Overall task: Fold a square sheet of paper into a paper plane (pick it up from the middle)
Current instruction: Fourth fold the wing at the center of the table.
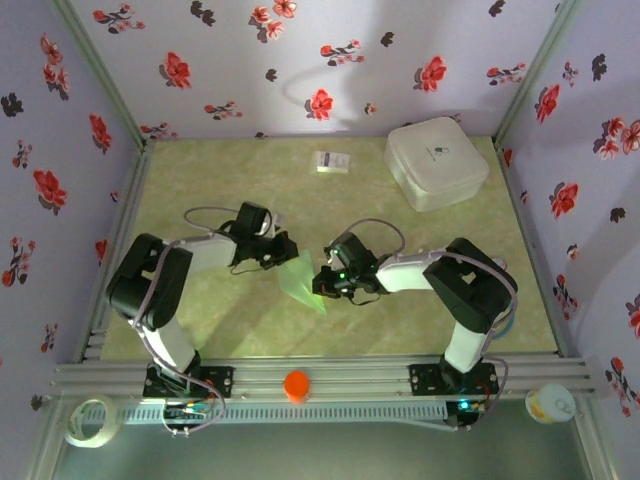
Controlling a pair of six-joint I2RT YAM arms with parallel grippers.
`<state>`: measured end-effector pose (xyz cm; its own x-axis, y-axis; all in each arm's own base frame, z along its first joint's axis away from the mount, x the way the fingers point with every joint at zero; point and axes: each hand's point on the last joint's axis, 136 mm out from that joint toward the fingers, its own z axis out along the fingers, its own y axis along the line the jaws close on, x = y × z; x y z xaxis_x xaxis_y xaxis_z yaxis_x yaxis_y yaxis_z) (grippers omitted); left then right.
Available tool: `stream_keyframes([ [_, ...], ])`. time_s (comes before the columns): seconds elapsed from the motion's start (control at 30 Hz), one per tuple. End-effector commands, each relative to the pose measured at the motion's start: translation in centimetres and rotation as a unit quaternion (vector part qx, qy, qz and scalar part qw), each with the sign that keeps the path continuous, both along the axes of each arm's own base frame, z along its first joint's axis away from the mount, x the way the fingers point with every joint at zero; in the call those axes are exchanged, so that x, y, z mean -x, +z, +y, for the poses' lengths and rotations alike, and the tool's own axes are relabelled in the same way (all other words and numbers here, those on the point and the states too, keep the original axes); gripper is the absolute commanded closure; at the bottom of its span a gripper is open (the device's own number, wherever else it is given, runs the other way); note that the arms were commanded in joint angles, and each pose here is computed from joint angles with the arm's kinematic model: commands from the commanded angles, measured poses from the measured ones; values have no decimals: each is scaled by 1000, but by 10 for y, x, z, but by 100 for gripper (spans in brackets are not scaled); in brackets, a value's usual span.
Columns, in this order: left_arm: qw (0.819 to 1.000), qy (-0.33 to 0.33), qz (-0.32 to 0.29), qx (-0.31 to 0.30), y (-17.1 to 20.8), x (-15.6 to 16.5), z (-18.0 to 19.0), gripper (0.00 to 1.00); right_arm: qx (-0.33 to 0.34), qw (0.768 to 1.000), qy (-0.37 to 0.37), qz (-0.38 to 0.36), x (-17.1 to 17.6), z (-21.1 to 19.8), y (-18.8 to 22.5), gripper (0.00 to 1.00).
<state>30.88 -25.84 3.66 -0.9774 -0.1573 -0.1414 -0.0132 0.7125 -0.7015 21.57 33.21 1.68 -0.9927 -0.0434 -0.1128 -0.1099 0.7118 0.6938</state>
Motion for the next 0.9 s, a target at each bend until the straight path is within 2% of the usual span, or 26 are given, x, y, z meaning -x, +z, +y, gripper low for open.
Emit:
stream_keyframes([
  [0.0,999,1,35,-10,-24,9,4,97,71,997,1,41,16,-27,-26,100],
  [0.37,998,2,60,-25,-53,23,13,97,-7,1000,27,3,-12,24,33,99],
  [0.63,998,1,63,-19,-55,25,12,97,14,999,27,19,-28,39,6,98],
  [0.77,998,2,62,-20,-55,25,13,97,40,999,16,34,-23,24,-20,98],
  [0.87,998,5,65,-22,-57,26,15,97,21,998,18,53,-10,22,-24,97],
])
